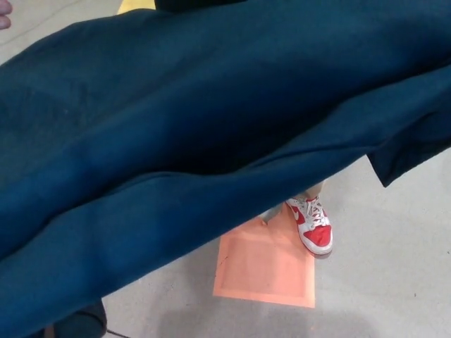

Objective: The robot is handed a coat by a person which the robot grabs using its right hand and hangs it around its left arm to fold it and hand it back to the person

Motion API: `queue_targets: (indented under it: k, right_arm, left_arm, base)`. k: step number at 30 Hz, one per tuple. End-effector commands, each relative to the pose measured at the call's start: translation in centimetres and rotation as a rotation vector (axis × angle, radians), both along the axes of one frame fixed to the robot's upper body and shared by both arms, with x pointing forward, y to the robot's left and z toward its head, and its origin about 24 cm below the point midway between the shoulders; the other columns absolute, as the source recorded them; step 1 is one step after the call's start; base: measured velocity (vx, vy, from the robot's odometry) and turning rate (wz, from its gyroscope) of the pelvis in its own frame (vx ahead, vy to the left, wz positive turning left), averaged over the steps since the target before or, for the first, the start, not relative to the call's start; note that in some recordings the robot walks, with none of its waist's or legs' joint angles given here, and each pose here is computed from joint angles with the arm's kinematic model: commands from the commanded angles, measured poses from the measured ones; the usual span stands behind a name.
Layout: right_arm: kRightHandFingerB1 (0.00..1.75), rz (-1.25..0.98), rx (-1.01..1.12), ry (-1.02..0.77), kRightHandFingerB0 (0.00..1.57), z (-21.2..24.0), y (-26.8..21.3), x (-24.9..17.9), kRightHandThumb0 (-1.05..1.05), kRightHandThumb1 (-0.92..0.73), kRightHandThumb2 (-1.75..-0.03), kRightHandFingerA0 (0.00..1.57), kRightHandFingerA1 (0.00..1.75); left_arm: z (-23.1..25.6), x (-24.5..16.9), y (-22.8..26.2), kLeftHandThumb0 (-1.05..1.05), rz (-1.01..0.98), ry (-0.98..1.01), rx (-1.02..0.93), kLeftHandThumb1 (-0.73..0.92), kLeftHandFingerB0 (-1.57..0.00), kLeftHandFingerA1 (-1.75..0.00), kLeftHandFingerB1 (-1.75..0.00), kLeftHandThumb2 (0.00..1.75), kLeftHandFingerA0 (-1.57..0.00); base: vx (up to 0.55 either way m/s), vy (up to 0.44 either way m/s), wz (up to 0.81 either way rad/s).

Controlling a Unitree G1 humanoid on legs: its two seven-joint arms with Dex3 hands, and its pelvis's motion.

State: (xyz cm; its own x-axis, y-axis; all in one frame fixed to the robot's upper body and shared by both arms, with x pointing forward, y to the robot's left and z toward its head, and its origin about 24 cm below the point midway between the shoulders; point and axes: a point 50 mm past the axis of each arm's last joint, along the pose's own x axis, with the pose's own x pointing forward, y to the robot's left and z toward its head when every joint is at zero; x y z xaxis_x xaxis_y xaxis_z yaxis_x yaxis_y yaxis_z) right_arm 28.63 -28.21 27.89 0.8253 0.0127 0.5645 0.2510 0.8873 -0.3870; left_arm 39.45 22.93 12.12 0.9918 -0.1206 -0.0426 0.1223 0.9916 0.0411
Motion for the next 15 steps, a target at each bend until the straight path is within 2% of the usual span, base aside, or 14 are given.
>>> queue_targets:
  k: [1, 6, 7, 8, 9, 10, 15]
  right_arm:
    - [0.74, -0.058, 0.024, -0.033, 1.12, 0.4, -1.0, -0.5, -0.33, -0.83, -0.66, 1.26, 0.77]
    - [0.74, -0.058, 0.024, -0.033, 1.12, 0.4, -1.0, -0.5, -0.33, -0.83, -0.66, 1.26, 0.77]
    - [0.72, -0.111, 0.053, 0.013, 1.12, -1.2, -1.8, -0.3, -0.34, -0.82, -0.67, 1.28, 0.73]
    - [0.00, -0.057, -0.205, 0.566, 0.00, -12.2, -0.8, 2.7, -0.86, -0.57, -0.88, 0.00, 0.02]
    - [0.00, 0.105, -0.554, 1.271, 0.00, -26.6, -0.9, -1.3, -0.87, -0.56, -0.88, 0.00, 0.02]
    - [0.00, 0.148, -0.622, 1.416, 0.00, -29.1, -1.3, -3.2, -0.87, -0.56, -0.88, 0.00, 0.02]
    - [0.00, 0.156, -0.623, 1.429, 0.00, -29.1, -1.6, -3.0, -0.88, -0.57, -0.89, 0.00, 0.03]
  left_arm:
    - [0.3, -0.4, 1.4, -0.60, 0.030, -0.030, 0.002, 0.73, -0.30, -0.38, -0.33, 0.62, -0.34]
    - [0.3, -0.4, 1.4, -0.60, 0.029, -0.030, 0.002, 0.73, -0.30, -0.38, -0.33, 0.62, -0.34]
    - [0.2, -0.5, 1.8, -0.60, 0.039, -0.025, 0.002, 0.73, -0.30, -0.37, -0.33, 0.61, -0.34]
    - [0.5, -0.6, 2.4, -0.58, 0.055, -0.033, -0.017, 0.72, -0.29, -0.37, -0.32, 0.61, -0.38]
    - [0.9, -0.7, 3.0, -0.58, 0.067, -0.047, -0.041, 0.72, -0.29, -0.37, -0.32, 0.61, -0.37]
    - [1.0, -0.7, 3.1, -0.58, 0.069, -0.050, -0.047, 0.72, -0.29, -0.37, -0.32, 0.61, -0.37]
    - [1.2, -0.7, 3.1, -0.58, 0.068, -0.056, -0.039, 0.72, -0.29, -0.37, -0.32, 0.61, -0.37]
  base:
    - [0.00, 0.000, 0.00]
    - [0.00, 0.000, 0.00]
    - [0.00, 0.000, 0.00]
    - [0.00, 0.000, 0.00]
    - [0.00, 0.000, 0.00]
    - [0.00, 0.000, 0.00]
    - [0.00, 0.000, 0.00]
